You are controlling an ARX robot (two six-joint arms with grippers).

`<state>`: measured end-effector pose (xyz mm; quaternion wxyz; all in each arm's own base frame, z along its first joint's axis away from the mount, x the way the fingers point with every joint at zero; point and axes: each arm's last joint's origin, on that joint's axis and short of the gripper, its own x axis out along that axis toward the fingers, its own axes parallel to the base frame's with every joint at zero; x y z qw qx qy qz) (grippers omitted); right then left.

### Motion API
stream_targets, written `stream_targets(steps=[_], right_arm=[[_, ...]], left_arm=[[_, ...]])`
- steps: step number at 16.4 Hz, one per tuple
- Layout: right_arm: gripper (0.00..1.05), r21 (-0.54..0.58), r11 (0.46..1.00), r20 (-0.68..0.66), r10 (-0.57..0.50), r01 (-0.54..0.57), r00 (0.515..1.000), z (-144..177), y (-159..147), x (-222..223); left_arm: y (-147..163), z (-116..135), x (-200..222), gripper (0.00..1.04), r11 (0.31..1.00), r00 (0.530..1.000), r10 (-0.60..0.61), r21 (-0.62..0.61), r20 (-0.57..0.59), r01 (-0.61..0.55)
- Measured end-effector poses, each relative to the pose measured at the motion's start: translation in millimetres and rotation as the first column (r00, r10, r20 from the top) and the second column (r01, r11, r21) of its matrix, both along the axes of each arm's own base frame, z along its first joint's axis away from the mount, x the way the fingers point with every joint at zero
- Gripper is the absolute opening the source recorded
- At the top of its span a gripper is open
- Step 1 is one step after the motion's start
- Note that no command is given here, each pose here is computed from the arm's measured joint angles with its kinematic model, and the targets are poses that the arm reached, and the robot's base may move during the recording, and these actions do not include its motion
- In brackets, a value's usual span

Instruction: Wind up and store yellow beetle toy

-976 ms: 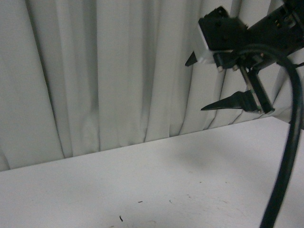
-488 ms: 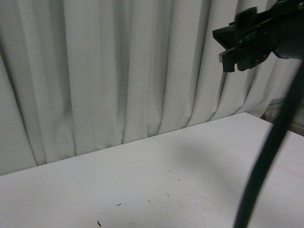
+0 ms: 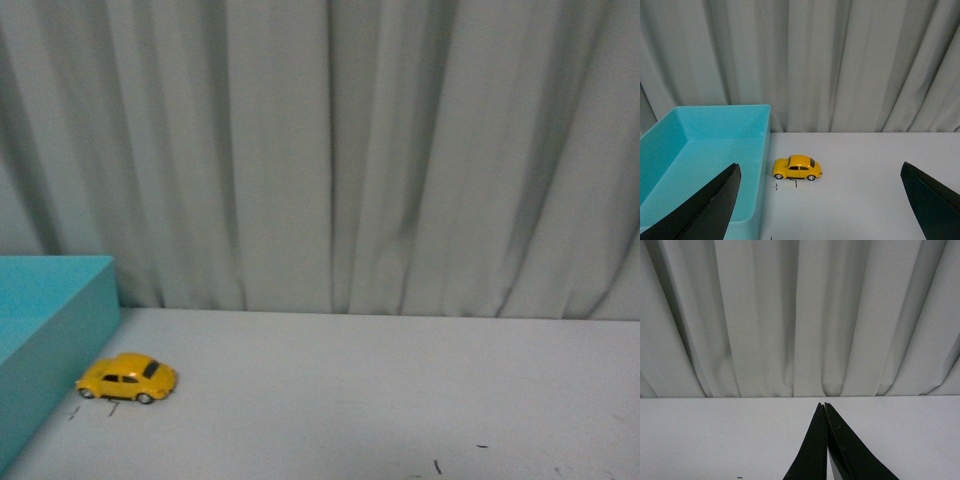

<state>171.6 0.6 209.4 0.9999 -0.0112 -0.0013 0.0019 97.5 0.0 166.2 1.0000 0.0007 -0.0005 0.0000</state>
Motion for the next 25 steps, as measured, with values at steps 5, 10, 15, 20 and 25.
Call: stream_targets(steps=[5,10,15,20,25], right_arm=[[0.02,0.005,1.0,-0.008,0.0,0.0,1.0,-19,0,-21],[0.02,0.005,1.0,-0.01,0.0,0.0,1.0,-30,0,-37],[0.02,0.008,1.0,-0.003,0.001,-0.001,1.0,-41,0,-47],[0.02,0.008,1.0,0.008,0.0,0.0,1.0,-39,0,-55],[0.02,0.008,1.0,0.008,0.0,0.0,1.0,-40,0,-61]], left_arm=[[0,0,0,0.98,1.0,1.0,0.0,0.0,0.0,0.0],[0,0,0,0.98,1.0,1.0,0.0,0.0,0.0,0.0],[0,0,0,0.98,1.0,1.0,0.0,0.0,0.0,0.0],[0,0,0,0.98,1.0,1.0,0.0,0.0,0.0,0.0],[0,0,0,0.98,1.0,1.0,0.0,0.0,0.0,0.0]])
